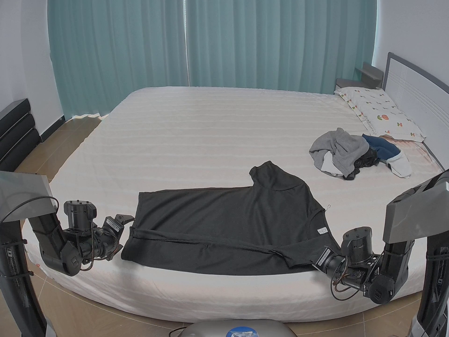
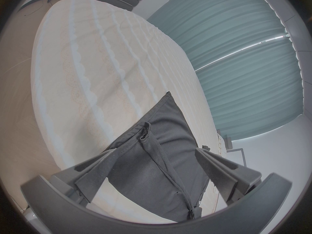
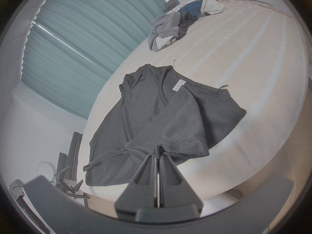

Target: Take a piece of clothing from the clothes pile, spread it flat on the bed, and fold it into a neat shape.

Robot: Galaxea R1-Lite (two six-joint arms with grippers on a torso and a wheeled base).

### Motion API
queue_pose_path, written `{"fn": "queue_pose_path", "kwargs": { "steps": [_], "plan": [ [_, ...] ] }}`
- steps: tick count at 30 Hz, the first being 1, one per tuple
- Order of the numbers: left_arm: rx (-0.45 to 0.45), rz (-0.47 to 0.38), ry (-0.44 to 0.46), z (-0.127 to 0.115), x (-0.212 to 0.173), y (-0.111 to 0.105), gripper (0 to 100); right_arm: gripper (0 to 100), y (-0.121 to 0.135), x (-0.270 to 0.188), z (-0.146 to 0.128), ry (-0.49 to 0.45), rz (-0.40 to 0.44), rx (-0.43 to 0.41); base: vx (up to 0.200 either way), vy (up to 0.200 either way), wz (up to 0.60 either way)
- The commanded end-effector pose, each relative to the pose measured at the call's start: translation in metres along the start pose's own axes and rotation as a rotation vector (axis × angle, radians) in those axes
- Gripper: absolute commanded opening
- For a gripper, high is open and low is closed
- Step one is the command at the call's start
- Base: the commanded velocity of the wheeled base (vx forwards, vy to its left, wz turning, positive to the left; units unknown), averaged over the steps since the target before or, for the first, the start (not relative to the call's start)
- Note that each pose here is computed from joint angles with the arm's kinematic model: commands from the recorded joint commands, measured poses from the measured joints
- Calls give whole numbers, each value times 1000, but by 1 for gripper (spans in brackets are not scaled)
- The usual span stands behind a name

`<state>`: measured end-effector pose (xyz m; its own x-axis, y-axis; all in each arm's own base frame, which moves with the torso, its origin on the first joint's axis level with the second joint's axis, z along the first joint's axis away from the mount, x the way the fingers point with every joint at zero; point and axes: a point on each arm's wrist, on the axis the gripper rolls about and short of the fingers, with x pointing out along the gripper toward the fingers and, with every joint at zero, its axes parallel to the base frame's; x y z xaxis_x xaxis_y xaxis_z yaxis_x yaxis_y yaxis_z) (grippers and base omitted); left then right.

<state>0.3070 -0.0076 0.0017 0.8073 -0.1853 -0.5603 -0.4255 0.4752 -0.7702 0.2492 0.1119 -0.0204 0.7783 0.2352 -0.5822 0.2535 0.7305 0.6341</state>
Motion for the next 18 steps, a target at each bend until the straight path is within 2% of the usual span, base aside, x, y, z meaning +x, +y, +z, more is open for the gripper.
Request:
{"fn": "queue_pose_path", "kwargs": {
  "steps": [1, 8, 11, 12, 18],
  "plan": [
    [-1, 0, 0, 0, 0, 0, 100, 100, -3, 1, -2, 9, -12, -5, 0, 0, 0],
    [-1, 0, 0, 0, 0, 0, 100, 100, -4, -8, -5, 21, -20, -14, 0, 0, 0],
    [-1, 0, 0, 0, 0, 0, 100, 100, -2, -17, 7, -16, -7, 3, 0, 0, 0],
    [-1, 0, 0, 0, 0, 0, 100, 100, -1, -20, 21, -65, 6, -1, 0, 0, 0],
    [-1, 2, 1, 0, 0, 0, 100, 100, -6, -15, 48, -140, -8, -58, 0, 0, 0]
  ]
}}
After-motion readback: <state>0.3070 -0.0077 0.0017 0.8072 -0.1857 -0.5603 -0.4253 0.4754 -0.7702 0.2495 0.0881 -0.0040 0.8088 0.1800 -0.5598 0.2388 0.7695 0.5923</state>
